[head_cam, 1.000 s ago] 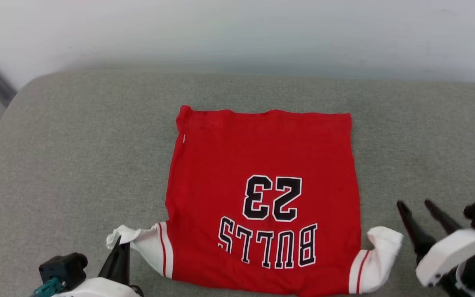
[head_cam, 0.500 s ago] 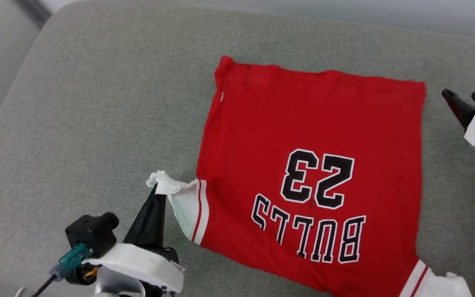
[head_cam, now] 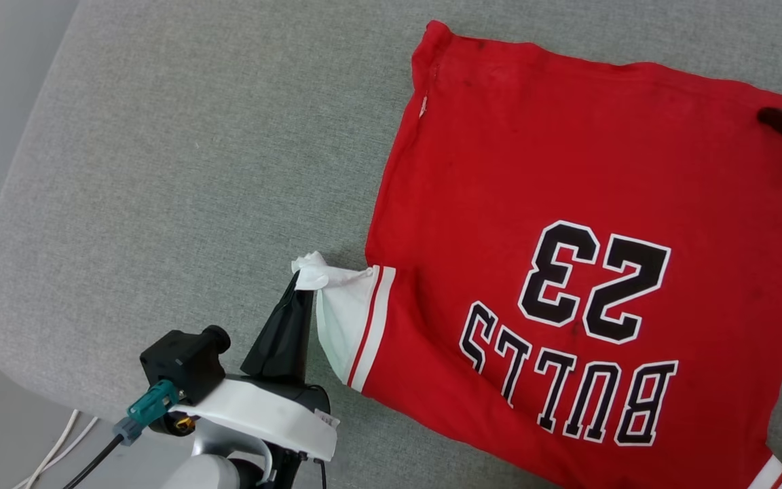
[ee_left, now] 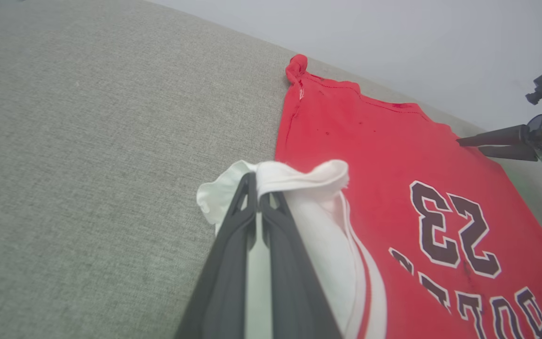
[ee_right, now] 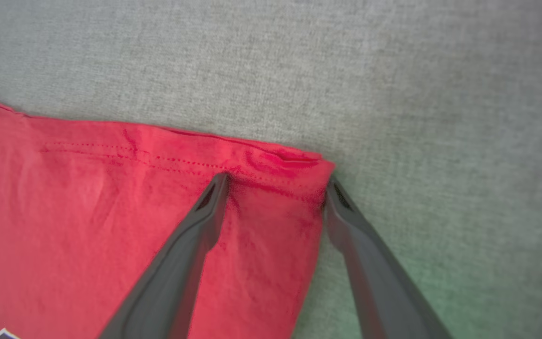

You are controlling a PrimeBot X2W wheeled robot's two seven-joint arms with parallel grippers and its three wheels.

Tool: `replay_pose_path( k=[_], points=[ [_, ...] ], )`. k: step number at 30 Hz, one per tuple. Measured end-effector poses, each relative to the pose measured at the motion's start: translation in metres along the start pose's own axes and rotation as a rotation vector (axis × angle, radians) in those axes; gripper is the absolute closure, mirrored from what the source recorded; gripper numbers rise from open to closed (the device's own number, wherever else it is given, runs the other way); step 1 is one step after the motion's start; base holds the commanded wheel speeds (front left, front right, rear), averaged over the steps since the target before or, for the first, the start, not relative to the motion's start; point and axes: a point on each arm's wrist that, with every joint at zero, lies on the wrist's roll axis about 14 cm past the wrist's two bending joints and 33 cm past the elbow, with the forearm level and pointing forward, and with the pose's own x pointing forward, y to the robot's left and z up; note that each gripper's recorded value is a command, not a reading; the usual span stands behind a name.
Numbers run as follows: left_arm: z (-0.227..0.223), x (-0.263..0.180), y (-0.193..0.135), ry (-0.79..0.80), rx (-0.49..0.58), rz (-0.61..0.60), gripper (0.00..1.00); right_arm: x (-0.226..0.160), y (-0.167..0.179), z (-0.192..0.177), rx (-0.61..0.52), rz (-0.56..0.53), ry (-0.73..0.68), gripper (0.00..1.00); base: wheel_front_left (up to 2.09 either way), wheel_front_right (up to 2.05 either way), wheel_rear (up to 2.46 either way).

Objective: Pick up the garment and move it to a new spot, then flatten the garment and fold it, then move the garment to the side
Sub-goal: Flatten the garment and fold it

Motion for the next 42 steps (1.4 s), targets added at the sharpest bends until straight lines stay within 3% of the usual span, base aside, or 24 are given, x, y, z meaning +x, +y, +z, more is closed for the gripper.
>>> replay_pose_path(
  k=[1, 2, 3, 4, 12, 18, 21, 25, 31, 35, 40, 41, 42],
  points=[
    [-0.002, 0.0, 0.001, 0.004, -0.001, 0.002, 1.0, 0.003, 0.001, -0.003, 0.003, 0.002, 0.021, 0.01, 0.0, 0.0, 0.0],
    [-0.002, 0.0, 0.002, 0.003, -0.001, 0.005, 1.0, 0.004, 0.0, -0.004, 0.005, 0.0, 0.038, 0.5, 0.0, 0.0, 0.0],
    [-0.002, 0.001, 0.002, 0.002, 0.0, 0.005, 1.0, 0.003, 0.0, -0.004, 0.009, -0.001, 0.049, 0.81, 0.0, 0.0, 0.0],
    [-0.001, 0.001, 0.002, -0.003, 0.001, 0.004, 1.0, 0.003, -0.001, -0.005, 0.013, -0.002, 0.055, 1.0, 0.0, 0.0, 0.0],
    [0.004, -0.004, 0.005, -0.02, -0.001, 0.006, 1.0, -0.022, -0.005, -0.003, -0.055, -0.058, 0.049, 1.0, 0.0, 0.0, 0.0],
    [0.004, -0.016, 0.014, -0.014, -0.003, 0.024, 1.0, -0.079, -0.026, 0.011, -0.172, -0.153, -0.048, 1.0, 0.0, 0.0, 0.0],
    [0.004, -0.018, 0.017, -0.008, 0.0, 0.026, 1.0, -0.108, -0.04, -0.004, -0.203, -0.183, -0.076, 1.0, 0.0, 0.0, 0.0],
    [0.0, -0.02, 0.011, 0.011, 0.004, 0.005, 1.0, -0.146, -0.065, -0.052, -0.197, -0.218, -0.058, 1.0, 0.0, 0.0, 0.0],
    [-0.009, -0.025, -0.002, 0.057, 0.008, -0.034, 1.0, -0.196, -0.091, -0.165, -0.089, -0.253, 0.032, 1.0, 0.0, 0.0, 0.0],
    [-0.012, -0.027, -0.015, 0.081, 0.022, -0.079, 1.0, -0.217, -0.088, -0.249, 0.035, -0.247, 0.119, 1.0, 0.0, 0.0, 0.0],
    [-0.013, -0.028, -0.03, 0.098, 0.039, -0.128, 1.0, -0.229, -0.073, -0.318, 0.181, -0.229, 0.171, 0.99, 0.0, 0.0, 0.0],
    [-0.012, -0.028, -0.033, 0.098, 0.041, -0.137, 1.0, -0.23, -0.071, -0.328, 0.203, -0.227, 0.179, 0.67, 0.0, 0.0, 0.0],
    [-0.011, -0.028, -0.035, 0.099, 0.043, -0.144, 1.0, -0.229, -0.066, -0.334, 0.235, -0.21, 0.17, 0.0, 0.0, 0.0, 0.0]
  ],
)
